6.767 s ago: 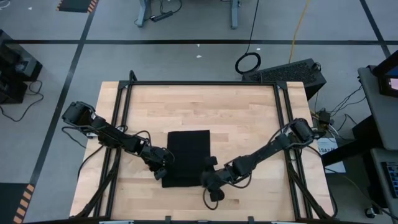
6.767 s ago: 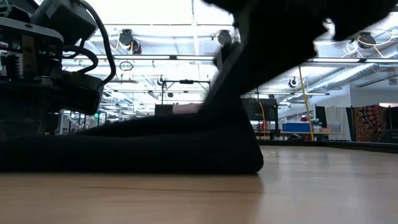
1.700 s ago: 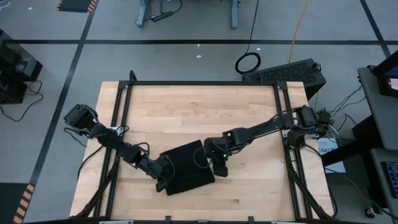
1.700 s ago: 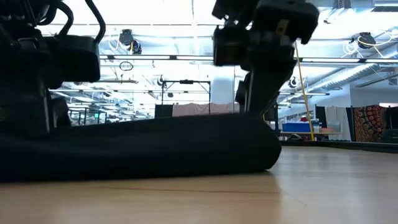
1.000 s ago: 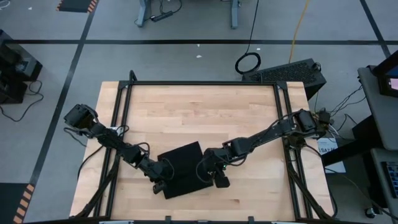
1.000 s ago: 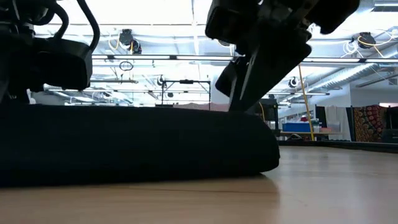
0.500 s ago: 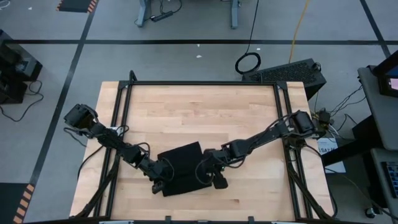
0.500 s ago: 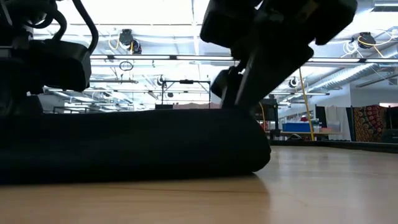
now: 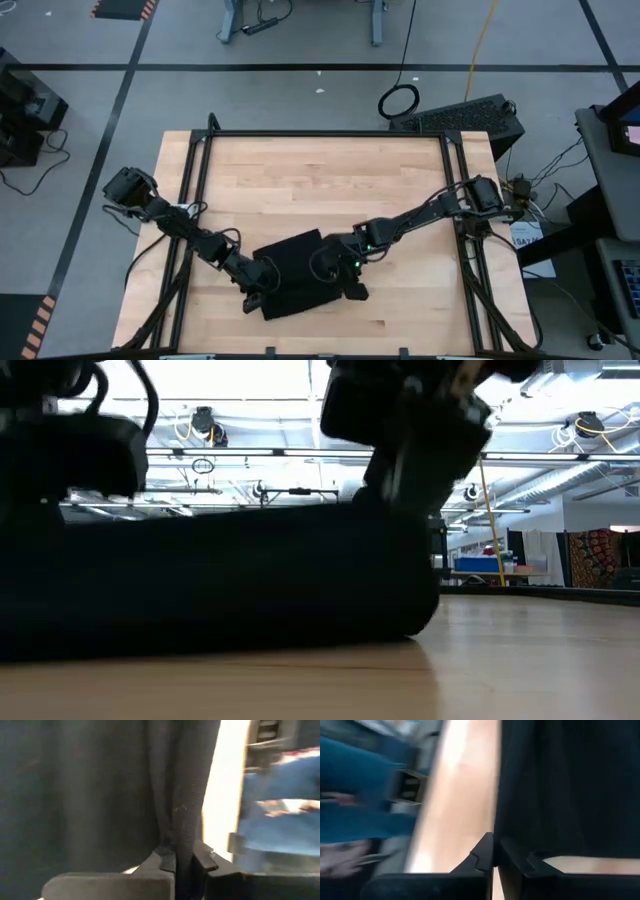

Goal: Roll towel
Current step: Roll the black microfiber towel

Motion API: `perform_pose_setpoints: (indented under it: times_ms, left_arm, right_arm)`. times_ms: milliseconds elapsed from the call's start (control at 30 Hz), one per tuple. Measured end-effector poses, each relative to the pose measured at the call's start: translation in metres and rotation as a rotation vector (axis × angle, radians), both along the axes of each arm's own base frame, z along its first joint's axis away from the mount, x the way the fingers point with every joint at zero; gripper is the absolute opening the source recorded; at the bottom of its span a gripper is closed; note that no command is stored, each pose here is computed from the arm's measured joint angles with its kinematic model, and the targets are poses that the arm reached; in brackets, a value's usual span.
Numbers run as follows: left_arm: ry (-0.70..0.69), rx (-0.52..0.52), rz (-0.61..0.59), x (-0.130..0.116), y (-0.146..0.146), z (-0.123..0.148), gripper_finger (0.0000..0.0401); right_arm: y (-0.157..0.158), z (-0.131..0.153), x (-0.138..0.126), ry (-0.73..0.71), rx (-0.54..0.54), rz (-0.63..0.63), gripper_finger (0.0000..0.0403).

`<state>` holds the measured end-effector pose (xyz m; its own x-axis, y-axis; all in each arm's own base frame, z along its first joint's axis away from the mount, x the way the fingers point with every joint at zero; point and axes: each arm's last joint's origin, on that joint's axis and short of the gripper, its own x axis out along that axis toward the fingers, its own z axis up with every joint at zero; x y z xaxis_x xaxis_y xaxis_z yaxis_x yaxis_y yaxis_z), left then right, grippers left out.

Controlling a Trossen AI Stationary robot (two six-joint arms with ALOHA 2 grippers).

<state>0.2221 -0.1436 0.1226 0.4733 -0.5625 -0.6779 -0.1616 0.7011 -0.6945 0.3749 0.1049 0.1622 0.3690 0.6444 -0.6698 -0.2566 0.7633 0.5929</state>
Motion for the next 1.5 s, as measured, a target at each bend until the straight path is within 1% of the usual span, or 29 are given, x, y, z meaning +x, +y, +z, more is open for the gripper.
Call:
perform_pose_setpoints:
  times_ms: [100, 167, 233, 333, 400, 467, 533, 600, 700, 833, 900, 967, 1067, 1133, 1233, 1300, 1367, 1433, 1500]
  left_arm:
    - [-0.060, -0.084, -0.047, 0.004, -0.004, 0.008, 0.0013]
    - [-0.098, -0.111, -0.070, 0.006, -0.006, 0.011, 0.0013]
    - [-0.119, -0.099, -0.091, 0.005, -0.007, 0.012, 0.0013]
    - [-0.093, -0.045, -0.116, 0.002, -0.005, 0.007, 0.0013]
    - [-0.072, -0.010, -0.121, 0.000, -0.003, 0.003, 0.0012]
    - [-0.065, 0.005, -0.120, -0.002, -0.002, 0.001, 0.0012]
    - [-0.051, 0.012, -0.109, -0.005, 0.000, -0.003, 0.0012]
    - [-0.019, 0.015, -0.085, -0.008, 0.003, -0.007, 0.0011]
    - [0.023, 0.006, -0.049, -0.012, 0.005, -0.012, 0.0011]
    - [0.020, 0.022, -0.031, -0.012, 0.006, -0.012, 0.0011]
    - [0.020, 0.034, -0.022, -0.013, 0.006, -0.013, 0.0011]
    - [0.019, 0.036, -0.020, -0.013, 0.006, -0.013, 0.0011]
    - [0.021, 0.041, -0.017, -0.013, 0.007, -0.013, 0.0011]
    - [0.022, 0.043, -0.015, -0.013, 0.007, -0.013, 0.0011]
    - [0.020, 0.044, -0.013, -0.013, 0.007, -0.013, 0.0011]
    - [0.020, 0.045, -0.012, -0.013, 0.007, -0.013, 0.0011]
    - [0.020, 0.045, -0.011, -0.013, 0.007, -0.014, 0.0011]
    - [0.020, 0.045, -0.011, -0.013, 0.007, -0.013, 0.0011]
    - [0.020, 0.045, -0.010, -0.013, 0.007, -0.013, 0.0011]
  right_arm:
    - [-0.007, 0.009, 0.000, 0.035, 0.136, 0.034, 0.0003]
    - [-0.011, 0.010, 0.001, 0.058, 0.202, 0.054, 0.0003]
    - [-0.017, 0.007, 0.004, 0.072, 0.256, 0.073, 0.0002]
    - [-0.030, -0.004, 0.010, 0.104, 0.325, 0.071, 0.0002]
    - [-0.040, -0.015, 0.014, 0.165, 0.364, 0.024, 0.0001]
    - [-0.048, -0.027, 0.017, 0.219, 0.377, -0.028, 0.0001]
    - [-0.054, -0.035, 0.020, 0.239, 0.383, -0.063, 0.0003]
    - [-0.059, -0.039, 0.022, 0.243, 0.358, -0.115, 0.0005]
    - [-0.063, -0.042, 0.024, 0.229, 0.283, -0.198, 0.0007]
    - [-0.066, -0.044, 0.025, 0.207, 0.193, -0.280, 0.0009]
    - [-0.066, -0.042, 0.025, 0.188, 0.170, -0.289, 0.0017]
    - [-0.066, -0.033, 0.023, 0.153, 0.156, -0.268, 0.0035]
    - [-0.067, -0.013, 0.017, 0.077, 0.104, -0.203, 0.0079]
    - [-0.067, -0.003, 0.010, 0.037, 0.019, -0.153, 0.0115]
    - [-0.060, 0.009, 0.002, -0.061, -0.135, -0.051, 0.0166]
    - [-0.052, 0.014, 0.003, -0.140, -0.191, -0.014, 0.0194]
    - [-0.045, 0.016, 0.006, -0.196, -0.192, -0.007, 0.0215]
    - [-0.041, 0.012, 0.014, -0.228, -0.175, -0.043, 0.0225]
    - [-0.041, 0.003, 0.017, -0.203, -0.193, -0.093, 0.0226]
